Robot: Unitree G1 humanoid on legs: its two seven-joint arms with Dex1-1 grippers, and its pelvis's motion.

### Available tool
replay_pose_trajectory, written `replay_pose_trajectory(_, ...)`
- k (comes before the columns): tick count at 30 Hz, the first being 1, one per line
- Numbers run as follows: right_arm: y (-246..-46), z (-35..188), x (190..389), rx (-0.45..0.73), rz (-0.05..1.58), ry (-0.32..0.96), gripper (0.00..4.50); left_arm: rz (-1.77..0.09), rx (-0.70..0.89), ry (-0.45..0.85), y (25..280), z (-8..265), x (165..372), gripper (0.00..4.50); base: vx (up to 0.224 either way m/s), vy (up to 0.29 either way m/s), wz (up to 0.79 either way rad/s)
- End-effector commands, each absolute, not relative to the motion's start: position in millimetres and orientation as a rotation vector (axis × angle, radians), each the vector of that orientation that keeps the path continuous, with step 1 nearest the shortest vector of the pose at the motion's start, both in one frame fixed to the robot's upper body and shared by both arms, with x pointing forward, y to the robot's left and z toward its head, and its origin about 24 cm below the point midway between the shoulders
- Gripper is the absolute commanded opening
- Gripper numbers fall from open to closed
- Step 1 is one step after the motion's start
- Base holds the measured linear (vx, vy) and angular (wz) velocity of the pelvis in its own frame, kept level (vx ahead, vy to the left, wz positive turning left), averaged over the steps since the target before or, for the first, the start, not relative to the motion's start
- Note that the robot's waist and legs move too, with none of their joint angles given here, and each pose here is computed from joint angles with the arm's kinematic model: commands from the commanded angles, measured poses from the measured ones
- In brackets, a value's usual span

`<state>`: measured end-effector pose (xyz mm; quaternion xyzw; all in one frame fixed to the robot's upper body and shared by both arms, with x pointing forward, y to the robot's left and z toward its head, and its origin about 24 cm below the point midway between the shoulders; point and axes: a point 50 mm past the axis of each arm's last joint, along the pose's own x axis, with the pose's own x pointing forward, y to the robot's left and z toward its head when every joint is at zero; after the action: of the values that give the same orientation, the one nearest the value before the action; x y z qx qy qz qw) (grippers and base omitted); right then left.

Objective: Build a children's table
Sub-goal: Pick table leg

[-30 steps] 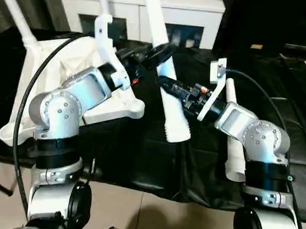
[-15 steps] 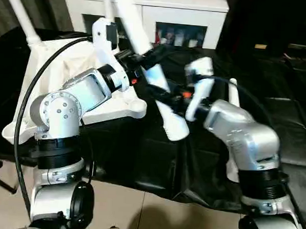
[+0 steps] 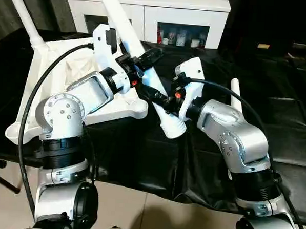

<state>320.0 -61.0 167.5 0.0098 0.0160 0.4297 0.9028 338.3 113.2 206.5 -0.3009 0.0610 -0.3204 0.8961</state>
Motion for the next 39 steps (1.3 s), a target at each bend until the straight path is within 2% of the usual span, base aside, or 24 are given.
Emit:
replay_pose_trajectory(1,-59.8,171.6,321.5,0.005,0.878,0.011,1.78,-0.686,-0.622,0.11,110.2,215.1,338.7,2.76,0.0,0.0,0.0)
replay_pose_trajectory(3,-59.3,171.5,321.5,0.003,0.879,0.009,1.78,-0.69,-0.622,0.111,109.9,215.2,338.4,2.48,0.0,0.0,0.0)
replay_pose_trajectory(6,-57.1,171.2,320.5,-0.005,0.883,0.0,1.78,-0.699,-0.625,0.11,109.2,215.2,336.8,2.36,0.0,0.0,0.0)
replay_pose_trajectory(10,-55.7,170.9,319.8,-0.016,0.885,0.0,1.78,-0.707,-0.63,0.113,110.3,214.7,337.0,1.93,0.0,0.0,0.0)
replay_pose_trajectory(14,-54.8,175.1,319.4,-0.063,0.891,-0.031,1.78,-0.725,-0.622,0.108,111.2,215.4,338.6,1.87,0.0,0.0,0.0)
replay_pose_trajectory(15,-55.1,175.6,319.8,-0.064,0.89,-0.035,2.13,-0.728,-0.621,0.106,111.6,215.3,339.1,1.85,0.0,0.0,0.0)
replay_pose_trajectory(16,-56.5,175.4,320.3,-0.051,0.891,-0.031,2.13,-0.74,-0.611,0.1,112.6,215.3,339.1,1.85,0.0,0.0,0.0)
replay_pose_trajectory(17,-56.7,175.4,320.4,-0.049,0.891,-0.03,2.48,-0.742,-0.61,0.099,112.8,215.3,339.0,1.84,0.0,0.0,0.0)
replay_pose_trajectory(19,-58.3,176.5,320.5,0.003,0.912,-0.014,2.53,-0.789,-0.584,0.086,114.2,217.3,336.1,1.84,0.0,0.0,0.0)
replay_pose_trajectory(22,-64.8,176.2,317.6,0.101,1.024,0.064,2.74,-0.966,-0.497,0.055,120.9,222.0,323.0,1.83,0.0,0.0,0.0)
replay_pose_trajectory(23,-64.9,176.2,317.6,0.102,1.026,0.065,2.87,-0.968,-0.496,0.054,121.0,222.1,322.8,1.83,0.0,0.0,0.0)
replay_pose_trajectory(24,-70.0,174.4,315.3,0.143,1.085,0.112,2.87,-1.067,-0.444,0.04,125.4,223.1,314.1,1.83,0.0,0.0,0.0)
replay_pose_trajectory(29,-84.6,165.6,308.4,0.227,1.195,0.226,3.17,-1.217,-0.39,0.015,134.3,225.8,301.5,1.82,0.0,0.0,0.0)
replay_pose_trajectory(31,-90.4,162.6,304.4,0.274,1.243,0.276,3.17,-1.239,-0.401,0.005,139.0,228.7,302.2,1.82,0.0,0.0,0.0)
replay_pose_trajectory(37,-95.7,158.0,297.3,0.285,1.318,0.352,3.17,-1.292,-0.399,-0.024,146.3,233.6,301.6,1.82,0.0,0.0,0.0)
replay_pose_trajectory(38,-95.7,158.0,297.3,0.285,1.318,0.352,2.88,-1.292,-0.399,-0.024,146.3,233.6,301.6,1.82,0.0,0.0,0.0)
replay_pose_trajectory(39,-95.2,156.0,297.2,0.286,1.314,0.369,2.81,-1.286,-0.391,-0.022,147.1,232.9,302.1,1.82,0.0,0.0,0.0)
